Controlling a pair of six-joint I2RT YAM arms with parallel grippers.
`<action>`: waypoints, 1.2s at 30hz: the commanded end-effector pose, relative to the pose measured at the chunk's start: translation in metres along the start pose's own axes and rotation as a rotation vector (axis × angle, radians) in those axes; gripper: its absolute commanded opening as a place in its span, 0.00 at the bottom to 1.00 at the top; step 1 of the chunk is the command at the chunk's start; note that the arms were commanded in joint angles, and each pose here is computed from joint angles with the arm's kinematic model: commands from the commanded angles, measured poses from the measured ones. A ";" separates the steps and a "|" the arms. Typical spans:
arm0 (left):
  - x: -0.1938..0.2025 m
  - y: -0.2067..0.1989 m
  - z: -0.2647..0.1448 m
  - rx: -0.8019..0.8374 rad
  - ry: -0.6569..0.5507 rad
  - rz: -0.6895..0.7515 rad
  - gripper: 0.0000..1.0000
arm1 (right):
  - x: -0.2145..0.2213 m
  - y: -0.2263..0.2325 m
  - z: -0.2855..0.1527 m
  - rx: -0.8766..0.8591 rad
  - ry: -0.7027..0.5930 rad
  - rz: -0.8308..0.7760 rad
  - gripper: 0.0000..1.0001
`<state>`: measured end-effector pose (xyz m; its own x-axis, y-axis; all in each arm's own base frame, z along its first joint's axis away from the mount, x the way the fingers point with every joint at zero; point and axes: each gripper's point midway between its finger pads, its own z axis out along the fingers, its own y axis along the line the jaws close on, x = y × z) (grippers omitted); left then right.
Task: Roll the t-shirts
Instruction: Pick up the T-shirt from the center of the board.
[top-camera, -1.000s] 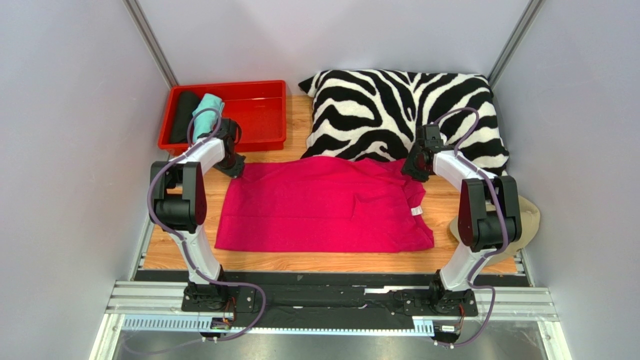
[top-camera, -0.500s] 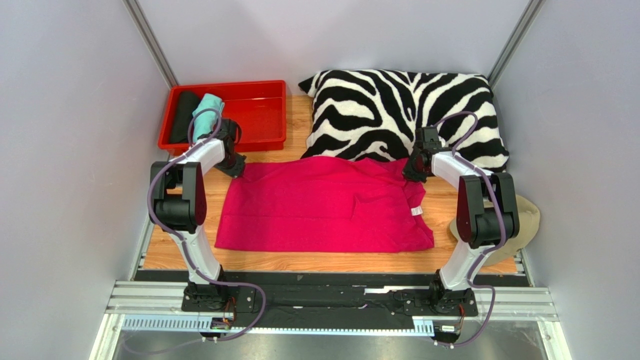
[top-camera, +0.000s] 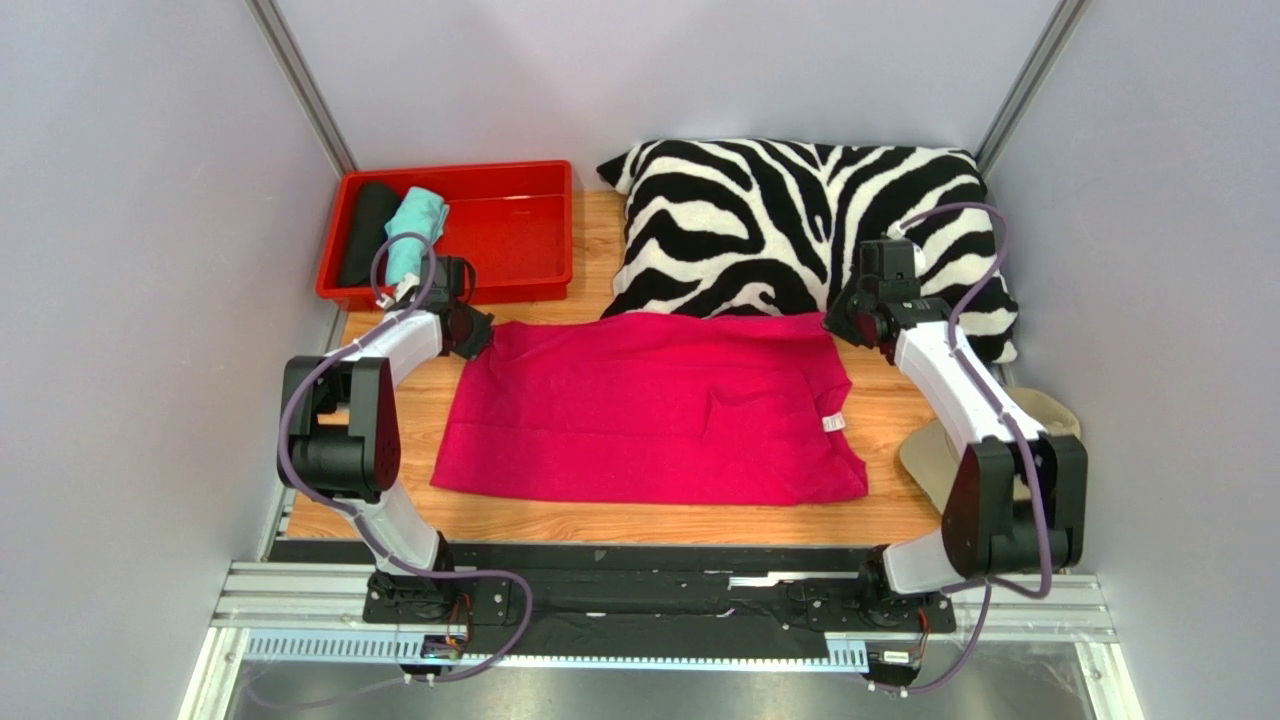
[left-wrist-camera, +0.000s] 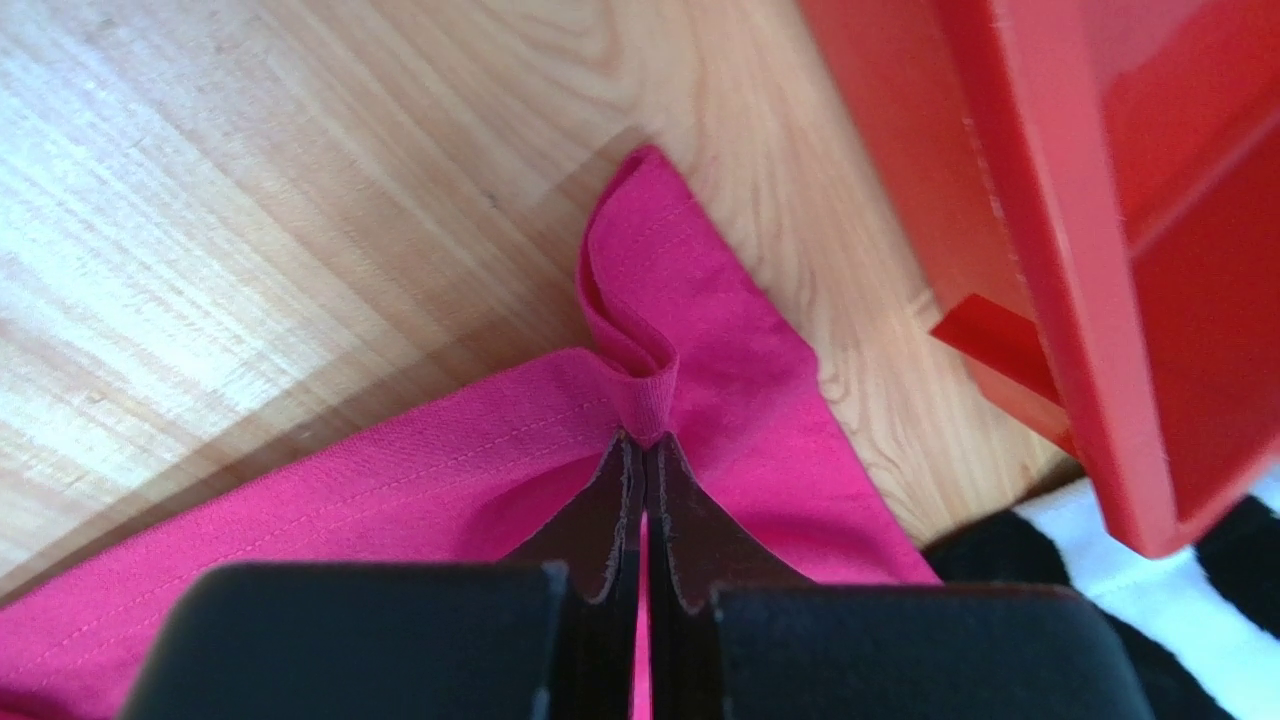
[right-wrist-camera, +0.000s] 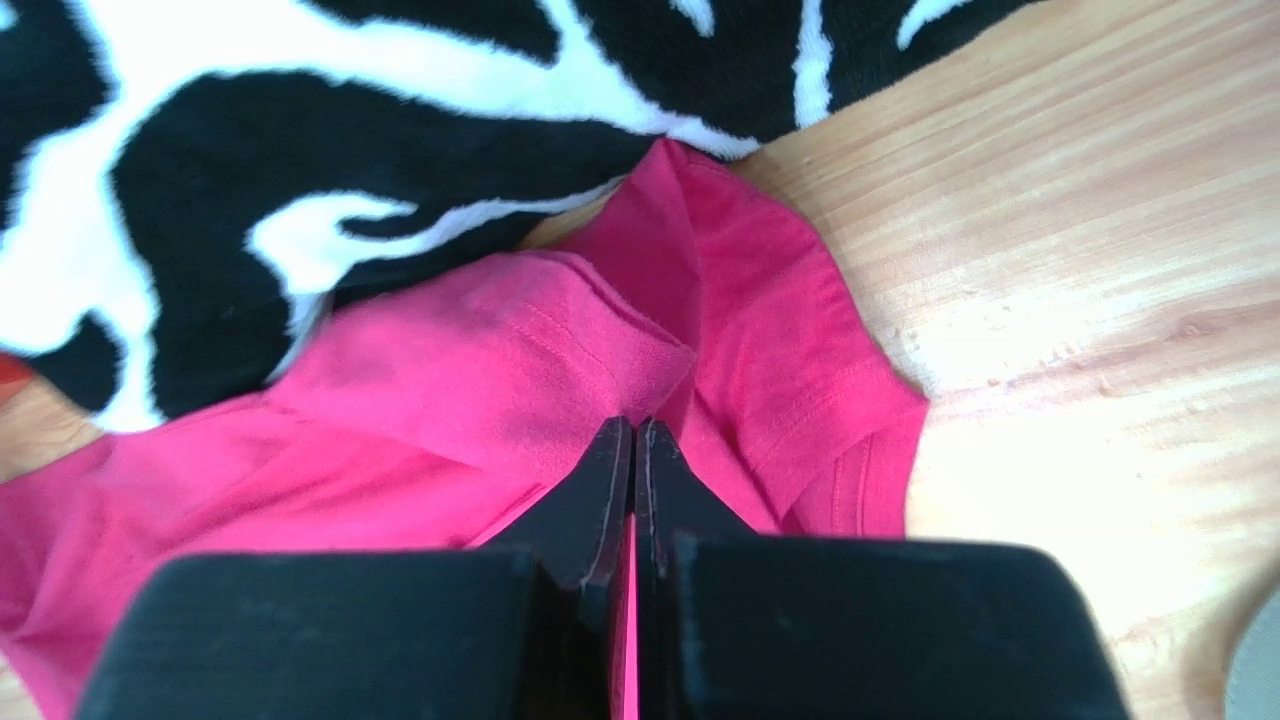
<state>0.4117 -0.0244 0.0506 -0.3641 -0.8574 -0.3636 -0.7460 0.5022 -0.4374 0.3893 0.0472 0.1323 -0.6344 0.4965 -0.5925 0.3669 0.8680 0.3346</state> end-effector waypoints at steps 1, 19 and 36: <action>-0.015 -0.022 -0.015 0.123 -0.063 -0.006 0.00 | 0.012 -0.008 -0.026 0.005 -0.006 -0.014 0.00; -0.032 -0.025 -0.039 0.083 -0.110 0.261 0.46 | 0.100 -0.051 -0.067 -0.029 0.087 -0.015 0.00; 0.001 -0.052 0.000 -0.158 -0.053 0.834 0.39 | 0.111 -0.058 -0.073 -0.028 0.091 -0.016 0.00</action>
<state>0.4504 -0.0599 0.0680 -0.7738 -0.2945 -0.5608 -0.3523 0.9359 -0.0055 0.2528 0.0515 0.1000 -0.7061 0.4785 -0.5219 0.3441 0.8761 0.3377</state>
